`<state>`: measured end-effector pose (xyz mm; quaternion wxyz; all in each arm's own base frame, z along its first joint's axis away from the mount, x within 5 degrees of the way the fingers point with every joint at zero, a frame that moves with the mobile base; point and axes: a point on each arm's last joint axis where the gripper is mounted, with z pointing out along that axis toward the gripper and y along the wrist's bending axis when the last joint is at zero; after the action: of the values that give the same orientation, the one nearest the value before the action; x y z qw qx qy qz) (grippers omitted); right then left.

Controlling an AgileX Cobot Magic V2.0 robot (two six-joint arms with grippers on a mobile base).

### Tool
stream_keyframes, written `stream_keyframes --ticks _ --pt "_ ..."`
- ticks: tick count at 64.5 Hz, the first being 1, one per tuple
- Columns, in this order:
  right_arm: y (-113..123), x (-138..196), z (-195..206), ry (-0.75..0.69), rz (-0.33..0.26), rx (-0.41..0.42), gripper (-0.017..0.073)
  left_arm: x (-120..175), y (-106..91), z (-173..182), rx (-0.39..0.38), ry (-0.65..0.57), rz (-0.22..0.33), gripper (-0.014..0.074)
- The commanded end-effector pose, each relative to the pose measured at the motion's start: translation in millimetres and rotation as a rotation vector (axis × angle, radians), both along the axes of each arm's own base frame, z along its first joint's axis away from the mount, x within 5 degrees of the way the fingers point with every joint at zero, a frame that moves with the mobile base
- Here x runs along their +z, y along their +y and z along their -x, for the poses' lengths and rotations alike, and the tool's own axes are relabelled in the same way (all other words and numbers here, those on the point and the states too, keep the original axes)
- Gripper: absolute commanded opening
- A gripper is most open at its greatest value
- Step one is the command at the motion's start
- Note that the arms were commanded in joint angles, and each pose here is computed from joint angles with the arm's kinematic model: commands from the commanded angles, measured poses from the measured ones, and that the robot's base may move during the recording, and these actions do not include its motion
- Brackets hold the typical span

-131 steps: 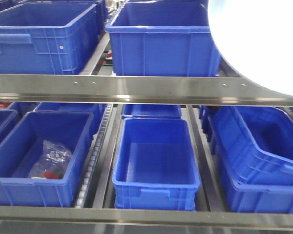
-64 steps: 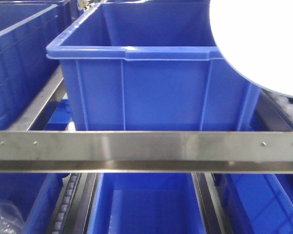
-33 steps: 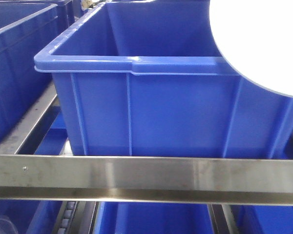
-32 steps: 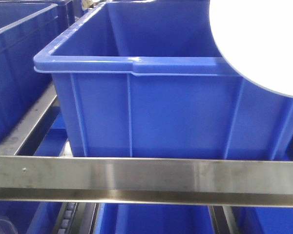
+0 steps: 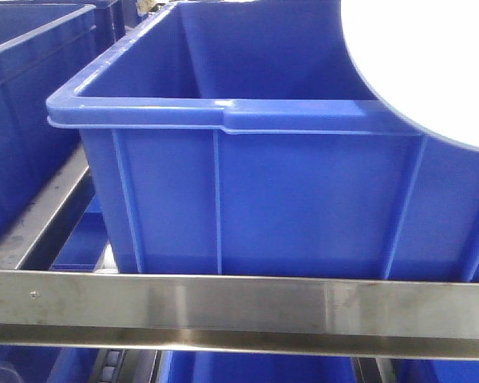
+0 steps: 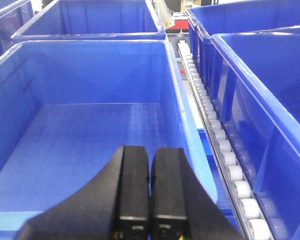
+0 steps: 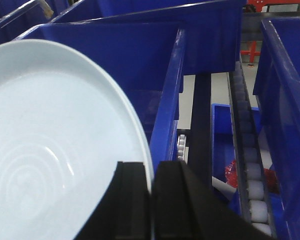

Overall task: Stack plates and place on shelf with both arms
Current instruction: 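Position the held plates above the empty blue bin on the shelf, then lower the plates into the blue bin and open the right gripper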

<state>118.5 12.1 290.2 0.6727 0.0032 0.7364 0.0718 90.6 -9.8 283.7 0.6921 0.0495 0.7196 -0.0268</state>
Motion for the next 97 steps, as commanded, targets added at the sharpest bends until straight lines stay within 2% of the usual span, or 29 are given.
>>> stream_keyframes --ticks 1,44,50,58,64,70,78,92,97 --pt "0 21 0 -0.14 -0.011 -0.004 0.0049 16 1.2 -1 0.014 -0.1 0.015 0.0082" --pt "-1 22 0 -0.144 -0.025 -0.005 0.0049 16 1.2 -1 0.014 -0.1 0.015 0.0082" --pt "0 35 0 -0.163 -0.039 -0.004 0.0049 16 1.2 -1 0.014 -0.1 0.015 0.0082" --pt "2 71 -1 -0.21 -0.046 0.017 0.0056 16 1.2 -1 0.014 -0.1 0.015 0.0082" --pt "8 94 -14 -0.185 -0.046 0.05 0.0056 16 1.2 -1 0.014 -0.1 0.015 0.0082" --pt "20 106 -37 -0.103 -0.038 0.103 0.0056 16 1.2 -1 0.014 -0.1 0.015 0.0082" --pt "41 118 -69 -0.099 -0.041 0.172 0.0056 16 1.2 -1 0.014 -0.1 0.015 0.0082" --pt "69 100 -128 -0.097 -0.043 0.212 0.0064 16 1.2 -1 0.014 -0.1 0.015 0.0082" --pt "74 90 -144 -0.058 -0.037 0.211 0.0118 16 1.2 -1 0.014 -0.1 0.015 0.0082"
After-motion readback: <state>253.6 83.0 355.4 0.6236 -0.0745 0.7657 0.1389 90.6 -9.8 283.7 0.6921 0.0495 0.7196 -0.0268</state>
